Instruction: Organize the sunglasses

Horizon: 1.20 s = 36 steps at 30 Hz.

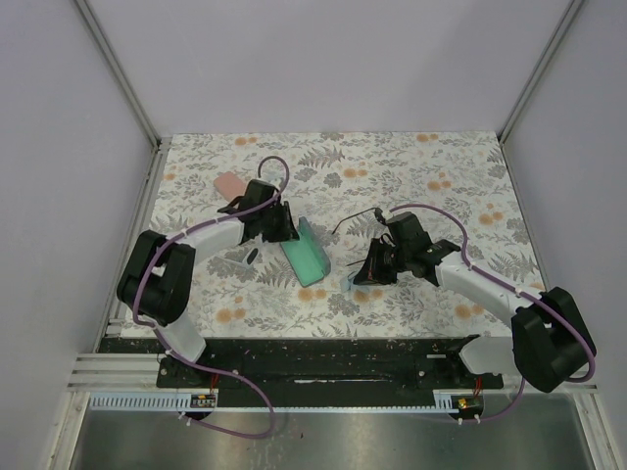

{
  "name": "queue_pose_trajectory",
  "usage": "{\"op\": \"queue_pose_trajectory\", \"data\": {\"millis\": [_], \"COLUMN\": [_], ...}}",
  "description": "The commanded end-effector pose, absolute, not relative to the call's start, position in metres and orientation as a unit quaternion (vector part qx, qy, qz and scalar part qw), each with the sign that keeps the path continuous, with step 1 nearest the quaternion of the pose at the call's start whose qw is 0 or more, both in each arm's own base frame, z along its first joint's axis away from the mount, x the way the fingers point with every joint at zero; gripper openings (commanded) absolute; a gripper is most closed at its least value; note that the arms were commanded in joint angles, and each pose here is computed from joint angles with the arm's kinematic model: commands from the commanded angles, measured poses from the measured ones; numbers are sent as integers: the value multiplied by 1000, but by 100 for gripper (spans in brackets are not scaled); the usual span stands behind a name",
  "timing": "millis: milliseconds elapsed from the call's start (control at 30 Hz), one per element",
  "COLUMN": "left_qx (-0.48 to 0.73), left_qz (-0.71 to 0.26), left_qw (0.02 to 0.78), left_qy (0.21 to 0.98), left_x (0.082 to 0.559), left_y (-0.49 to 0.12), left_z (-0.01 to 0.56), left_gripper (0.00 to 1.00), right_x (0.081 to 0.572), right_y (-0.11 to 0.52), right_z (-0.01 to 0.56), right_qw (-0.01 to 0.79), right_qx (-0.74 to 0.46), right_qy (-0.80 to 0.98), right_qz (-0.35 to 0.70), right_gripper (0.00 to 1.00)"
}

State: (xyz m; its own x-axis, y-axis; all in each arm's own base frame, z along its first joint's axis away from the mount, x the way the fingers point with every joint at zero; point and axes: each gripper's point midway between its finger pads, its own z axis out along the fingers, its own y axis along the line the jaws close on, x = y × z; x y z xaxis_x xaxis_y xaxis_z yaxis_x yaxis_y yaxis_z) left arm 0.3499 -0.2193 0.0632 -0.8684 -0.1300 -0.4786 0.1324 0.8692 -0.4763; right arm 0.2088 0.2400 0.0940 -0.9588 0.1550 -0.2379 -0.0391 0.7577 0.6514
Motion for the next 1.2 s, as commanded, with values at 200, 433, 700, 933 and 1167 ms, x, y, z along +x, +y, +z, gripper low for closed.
{"op": "queue_pose_trajectory", "data": {"millis": [200, 433, 700, 933, 1167], "left_qx": [-7, -35, -50, -29, -19], "left_qz": [-243, -215, -208, -231, -251], "left_qw": [257, 273, 296, 338, 378], "left_qy": [935, 937, 931, 912, 891], "left_x": [365, 408, 472, 492, 466], "left_y": [-237, -231, -227, -235, -225], "left_z": [40, 25, 28, 84, 155], "left_gripper": [20, 20, 20, 25, 36], "right_x": [216, 217, 218, 217, 226], "right_y": [245, 241, 245, 281, 337], "right_z": [101, 105, 104, 121, 171], "right_qw": [157, 171, 171, 158, 166], "right_qx": [29, 38, 38, -15, -70], "right_qy": [922, 920, 916, 905, 873], "right_qz": [353, 352, 361, 395, 453], "right_gripper": [0, 0, 0, 0, 0]}}
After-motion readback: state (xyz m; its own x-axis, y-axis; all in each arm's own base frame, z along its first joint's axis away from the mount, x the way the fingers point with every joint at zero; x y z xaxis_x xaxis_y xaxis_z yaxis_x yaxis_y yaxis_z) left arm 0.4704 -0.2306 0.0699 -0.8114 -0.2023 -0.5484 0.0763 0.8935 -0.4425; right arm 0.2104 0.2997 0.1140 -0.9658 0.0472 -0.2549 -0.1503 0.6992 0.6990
